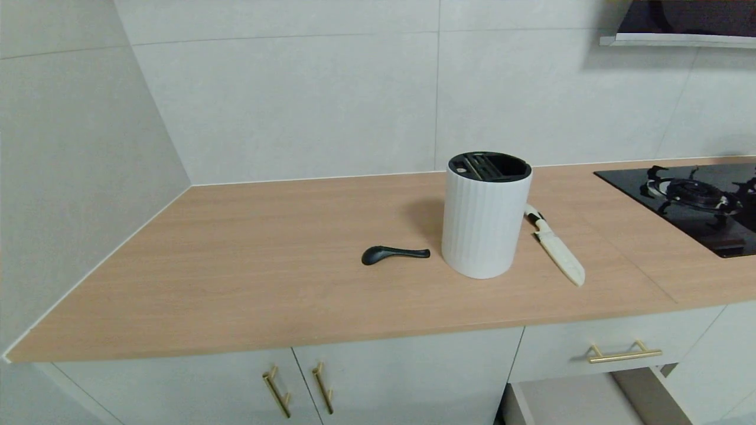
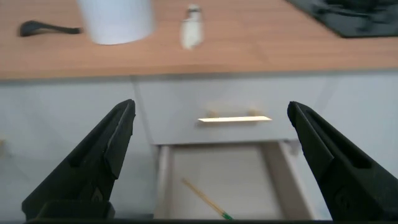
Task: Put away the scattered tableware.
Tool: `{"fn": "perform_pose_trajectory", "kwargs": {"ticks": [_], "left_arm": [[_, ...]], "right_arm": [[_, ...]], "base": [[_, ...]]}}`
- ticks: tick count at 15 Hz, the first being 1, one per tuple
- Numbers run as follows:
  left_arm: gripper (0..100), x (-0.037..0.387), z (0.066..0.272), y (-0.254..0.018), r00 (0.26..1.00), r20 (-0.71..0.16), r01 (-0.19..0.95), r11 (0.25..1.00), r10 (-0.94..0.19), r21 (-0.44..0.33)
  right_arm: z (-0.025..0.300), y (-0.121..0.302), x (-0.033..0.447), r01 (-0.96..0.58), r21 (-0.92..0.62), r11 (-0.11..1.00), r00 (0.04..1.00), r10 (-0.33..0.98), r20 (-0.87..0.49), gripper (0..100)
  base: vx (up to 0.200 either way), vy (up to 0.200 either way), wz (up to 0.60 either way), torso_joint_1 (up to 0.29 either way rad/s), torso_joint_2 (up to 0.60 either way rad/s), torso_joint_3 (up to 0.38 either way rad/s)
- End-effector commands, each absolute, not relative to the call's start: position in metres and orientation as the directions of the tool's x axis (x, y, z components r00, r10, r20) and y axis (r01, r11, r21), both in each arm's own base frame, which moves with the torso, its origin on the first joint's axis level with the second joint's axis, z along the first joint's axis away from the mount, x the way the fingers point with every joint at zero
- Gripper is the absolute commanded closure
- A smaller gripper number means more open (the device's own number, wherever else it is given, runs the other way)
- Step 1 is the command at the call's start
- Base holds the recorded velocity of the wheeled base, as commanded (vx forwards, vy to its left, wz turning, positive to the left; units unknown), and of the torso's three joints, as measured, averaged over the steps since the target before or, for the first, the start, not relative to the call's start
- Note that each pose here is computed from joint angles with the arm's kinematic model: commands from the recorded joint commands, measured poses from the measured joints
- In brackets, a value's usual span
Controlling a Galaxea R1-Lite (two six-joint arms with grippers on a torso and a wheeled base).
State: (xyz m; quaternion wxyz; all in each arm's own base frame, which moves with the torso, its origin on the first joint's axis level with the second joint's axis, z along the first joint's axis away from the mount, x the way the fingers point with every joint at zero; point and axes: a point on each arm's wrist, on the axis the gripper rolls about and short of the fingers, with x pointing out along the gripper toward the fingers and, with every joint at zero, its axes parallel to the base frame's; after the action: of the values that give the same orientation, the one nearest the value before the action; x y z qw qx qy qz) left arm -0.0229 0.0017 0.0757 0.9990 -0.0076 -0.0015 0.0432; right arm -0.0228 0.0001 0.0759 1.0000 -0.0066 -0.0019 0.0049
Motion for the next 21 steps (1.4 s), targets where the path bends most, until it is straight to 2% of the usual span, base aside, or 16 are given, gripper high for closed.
{"fn": "perform_pose_trajectory", "kwargs": {"ticks": [1, 6, 16, 19, 21], "left_arm": [[0, -0.0229, 0.0758, 0.0018, 0.996, 0.003, -0.087, 0.996, 0.087, -0.016], [0, -0.0229, 0.0758, 0.0018, 0.996, 0.003, -0.087, 0.996, 0.087, -0.016], [0, -0.0229, 0.0758, 0.0018, 0.996, 0.003, -0.089, 0.996, 0.089, -0.017], [0, -0.0228, 0.0758, 0.0018, 0.996, 0.002, -0.089, 0.996, 0.089, -0.017], [0, -0.0228, 0.0758, 0.0018, 0.996, 0.002, -0.089, 0.996, 0.089, -0.015]], "right_arm": [[0.0760, 0.0001, -0.0227, -0.009, -0.014, 1.000, 1.000, 0.009, 0.003, 0], [0.0758, 0.0001, -0.0227, -0.012, -0.018, 1.000, 1.000, 0.012, 0.002, 0], [0.0758, 0.0001, -0.0227, -0.011, -0.014, 1.000, 1.000, 0.011, 0.002, 0], [0.0758, 0.0001, -0.0227, -0.011, -0.015, 1.000, 1.000, 0.011, 0.002, 0], [0.0758, 0.0001, -0.0227, -0.009, -0.015, 1.000, 1.000, 0.009, 0.002, 0]], "base": [[0.000, 0.000, 0.00, 0.000, 0.00, 0.000], [0.000, 0.000, 0.00, 0.028, -0.07, -0.039], [0.000, 0.000, 0.00, 0.232, -0.53, -0.307], [0.000, 0.200, 0.00, 0.079, -0.19, -0.097], [0.000, 0.000, 0.00, 0.000, 0.00, 0.000]]}}
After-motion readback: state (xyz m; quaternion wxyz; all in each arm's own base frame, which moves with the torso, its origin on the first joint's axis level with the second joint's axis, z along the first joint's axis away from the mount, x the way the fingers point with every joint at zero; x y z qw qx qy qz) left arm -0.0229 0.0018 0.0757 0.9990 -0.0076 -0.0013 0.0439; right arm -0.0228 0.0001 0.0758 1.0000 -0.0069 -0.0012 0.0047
